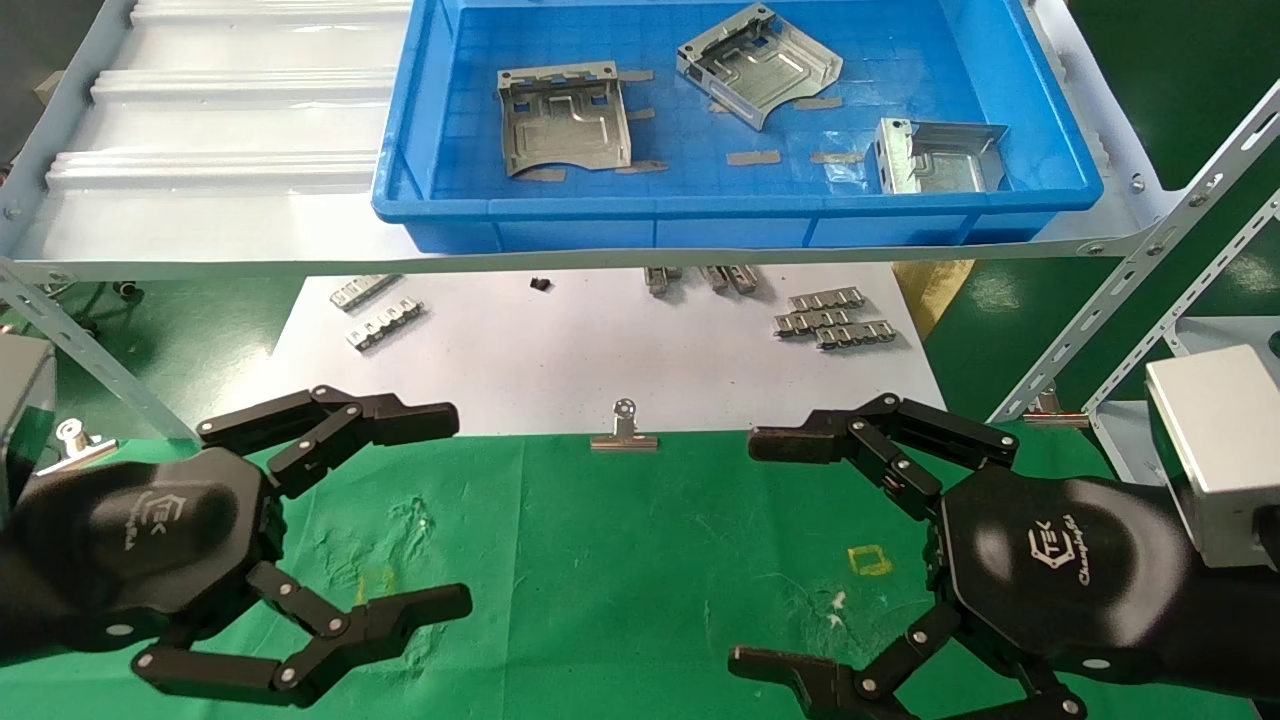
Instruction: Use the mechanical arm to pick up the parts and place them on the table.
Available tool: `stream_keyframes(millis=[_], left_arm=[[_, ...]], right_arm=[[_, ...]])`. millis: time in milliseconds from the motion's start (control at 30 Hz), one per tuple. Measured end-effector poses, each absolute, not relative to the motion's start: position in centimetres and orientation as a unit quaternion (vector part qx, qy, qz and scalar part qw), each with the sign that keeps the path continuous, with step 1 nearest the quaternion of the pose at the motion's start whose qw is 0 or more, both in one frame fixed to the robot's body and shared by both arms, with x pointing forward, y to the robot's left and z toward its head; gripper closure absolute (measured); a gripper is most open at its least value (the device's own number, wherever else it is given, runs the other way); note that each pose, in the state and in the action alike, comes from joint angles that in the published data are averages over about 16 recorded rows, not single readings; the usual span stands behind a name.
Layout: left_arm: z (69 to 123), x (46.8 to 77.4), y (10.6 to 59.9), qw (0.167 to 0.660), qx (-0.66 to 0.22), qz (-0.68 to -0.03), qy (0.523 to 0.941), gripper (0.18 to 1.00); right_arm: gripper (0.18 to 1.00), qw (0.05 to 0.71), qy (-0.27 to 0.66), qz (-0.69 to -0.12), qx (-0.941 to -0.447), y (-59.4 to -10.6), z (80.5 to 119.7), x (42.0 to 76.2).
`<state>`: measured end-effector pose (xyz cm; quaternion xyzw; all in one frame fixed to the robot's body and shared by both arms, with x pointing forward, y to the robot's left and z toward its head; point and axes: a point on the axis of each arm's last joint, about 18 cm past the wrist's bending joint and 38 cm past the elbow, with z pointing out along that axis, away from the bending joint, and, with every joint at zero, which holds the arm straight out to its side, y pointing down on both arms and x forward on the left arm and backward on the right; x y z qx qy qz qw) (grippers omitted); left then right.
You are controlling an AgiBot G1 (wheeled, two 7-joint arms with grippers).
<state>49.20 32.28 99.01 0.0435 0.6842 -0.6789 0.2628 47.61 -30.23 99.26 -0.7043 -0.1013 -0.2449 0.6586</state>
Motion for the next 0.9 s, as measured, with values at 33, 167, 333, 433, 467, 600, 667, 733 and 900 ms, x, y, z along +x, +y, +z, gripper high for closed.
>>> stream_keyframes(millis=[33,167,333,433,467,600,667,733,900], left_arm=[[99.01,49.2,32.28,0.263,0.043,-0.679,0.684,0.229],[99.01,49.2,32.28,0.263,0.043,-0.679,0.684,0.276],[99.01,49.2,32.28,0.263,0.043,-0.679,0.684,0.344],[99.01,49.2,32.28,0.263,0.043,-0.679,0.684,0.393],[99.01,49.2,32.28,0.263,0.043,-0.679,0.684,0.408],[99.01,49.2,32.28,0.263,0.043,-0.679,0.684,0.504],[99.01,49.2,32.28,0.263,0.043,-0.679,0.684,0.543],[99.01,49.2,32.28,0.263,0.043,-0.679,0.684,0.598],[99.01,49.2,32.28,0.263,0.043,-0.679,0.684,0.72]], right_arm=[[0.179,0.659,-0.101,-0.245,-0.704,-30.23,99.26,47.61],[0.179,0.659,-0.101,-0.245,-0.704,-30.23,99.26,47.61],[0.179,0.659,-0.101,-0.245,-0.704,-30.23,99.26,47.61],[0.179,0.659,-0.101,-0.245,-0.704,-30.23,99.26,47.61],[0.179,0.659,-0.101,-0.245,-0.704,-30.23,99.26,47.61],[0.179,0.659,-0.101,-0.245,-0.704,-30.23,99.26,47.61],[0.179,0.659,-0.101,-0.245,-0.704,-30.23,99.26,47.61],[0.179,0.659,-0.101,-0.245,-0.704,-30.23,99.26,47.61],[0.179,0.659,-0.101,-0.245,-0.704,-30.23,99.26,47.61]])
